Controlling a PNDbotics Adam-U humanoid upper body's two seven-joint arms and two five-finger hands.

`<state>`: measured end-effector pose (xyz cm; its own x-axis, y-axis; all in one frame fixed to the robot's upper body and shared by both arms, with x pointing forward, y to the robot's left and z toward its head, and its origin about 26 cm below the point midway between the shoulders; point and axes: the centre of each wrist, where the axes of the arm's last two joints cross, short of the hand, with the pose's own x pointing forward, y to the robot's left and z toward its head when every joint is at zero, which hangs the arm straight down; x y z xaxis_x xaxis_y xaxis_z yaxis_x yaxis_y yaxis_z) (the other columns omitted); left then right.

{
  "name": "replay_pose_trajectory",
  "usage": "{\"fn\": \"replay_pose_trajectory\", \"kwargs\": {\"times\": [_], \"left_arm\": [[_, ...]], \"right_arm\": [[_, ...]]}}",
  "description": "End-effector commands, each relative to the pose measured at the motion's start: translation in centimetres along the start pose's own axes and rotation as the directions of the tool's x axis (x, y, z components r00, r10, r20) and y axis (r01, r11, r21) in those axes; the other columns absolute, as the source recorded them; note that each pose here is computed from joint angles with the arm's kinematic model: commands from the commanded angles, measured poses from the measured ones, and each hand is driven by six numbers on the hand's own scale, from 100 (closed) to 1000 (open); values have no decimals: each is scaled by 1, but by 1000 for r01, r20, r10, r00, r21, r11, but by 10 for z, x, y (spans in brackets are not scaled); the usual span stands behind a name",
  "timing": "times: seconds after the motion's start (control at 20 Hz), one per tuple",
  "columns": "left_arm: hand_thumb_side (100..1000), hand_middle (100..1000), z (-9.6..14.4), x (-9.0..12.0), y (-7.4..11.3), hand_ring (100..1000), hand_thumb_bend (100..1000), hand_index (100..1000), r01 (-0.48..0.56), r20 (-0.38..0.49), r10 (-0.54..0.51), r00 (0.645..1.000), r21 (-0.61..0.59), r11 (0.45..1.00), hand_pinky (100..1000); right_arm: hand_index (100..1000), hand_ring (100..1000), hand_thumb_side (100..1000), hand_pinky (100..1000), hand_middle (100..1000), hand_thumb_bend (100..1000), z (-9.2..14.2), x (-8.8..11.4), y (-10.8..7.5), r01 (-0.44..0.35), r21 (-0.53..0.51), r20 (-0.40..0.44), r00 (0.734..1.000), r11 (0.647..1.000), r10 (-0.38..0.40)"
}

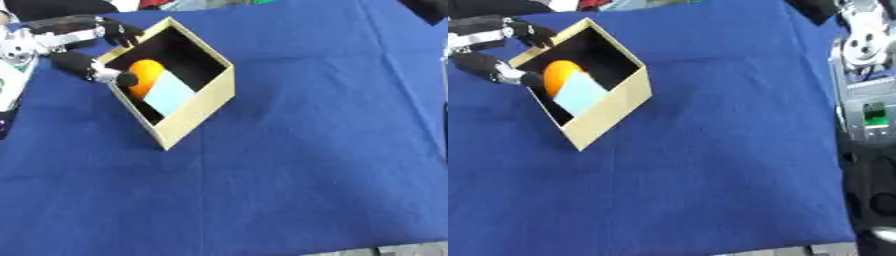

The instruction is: Pick up objects on the table and place them in the box.

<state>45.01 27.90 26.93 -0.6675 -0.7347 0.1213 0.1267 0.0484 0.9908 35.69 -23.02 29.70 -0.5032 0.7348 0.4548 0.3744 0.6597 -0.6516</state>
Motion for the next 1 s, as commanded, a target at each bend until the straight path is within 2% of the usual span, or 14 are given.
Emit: {"fn": "replay_pose_trajectory", "kwargs": {"times": [0.05, 0.1, 0.15, 0.2, 0.35, 0.6, 0.7, 0.75, 0.85, 1.0], "left_arm": [[1000, 789, 13, 5, 24, 807, 842, 965, 11, -8, -10, 1000, 124, 992, 820], [1000, 786, 16, 8, 27, 803, 852, 963, -9, 0, 9, 1000, 171, 985, 819], [1000, 764, 19, 11, 32, 779, 916, 948, -29, 8, 28, 1000, 220, 975, 805], [1000, 756, 24, 14, 36, 770, 942, 943, -49, 14, 47, 999, 270, 962, 800], [1000, 737, 39, 20, 46, 748, 987, 920, -111, 36, 106, 994, 405, 907, 790], [1000, 713, 57, 34, 55, 729, 916, 902, -204, 94, 183, 979, 564, 800, 781], [1000, 697, 65, 39, 55, 718, 804, 872, -242, 116, 217, 969, 612, 753, 777], [1000, 682, 70, 41, 54, 703, 605, 854, -262, 127, 236, 963, 636, 726, 770], [1000, 661, 81, 45, 51, 684, 377, 835, -301, 149, 276, 949, 682, 667, 757], [1000, 658, 97, 49, 41, 680, 350, 821, -358, 181, 344, 921, 740, 569, 754]], "right_arm": [[975, 1000, 708, 922, 835, 100, -2, 8, -9, -10, -31, 27, 1000, 999, 11], [975, 1000, 707, 923, 835, 100, -2, 8, -9, -10, -33, 26, 1000, 999, 10], [975, 1000, 706, 923, 836, 100, -2, 8, -9, -9, -36, 25, 1000, 999, 10], [975, 1000, 706, 923, 836, 100, -2, 7, -9, -9, -38, 24, 1000, 999, 10], [976, 1000, 706, 923, 836, 100, -1, 6, -10, -9, -45, 18, 1000, 999, 9], [975, 1000, 704, 923, 837, 100, -1, 7, -10, -2, -54, 16, 1000, 999, 3], [975, 1000, 703, 924, 836, 100, -1, 7, -11, 0, -61, 15, 1000, 998, 1], [975, 1000, 702, 924, 836, 100, -1, 7, -12, 2, -66, 15, 1000, 998, -1], [975, 1000, 700, 924, 835, 100, -1, 7, -13, 7, -75, 17, 1000, 997, -5], [975, 1000, 698, 925, 834, 100, -1, 6, -15, 13, -92, 21, 1000, 996, -11]]}}
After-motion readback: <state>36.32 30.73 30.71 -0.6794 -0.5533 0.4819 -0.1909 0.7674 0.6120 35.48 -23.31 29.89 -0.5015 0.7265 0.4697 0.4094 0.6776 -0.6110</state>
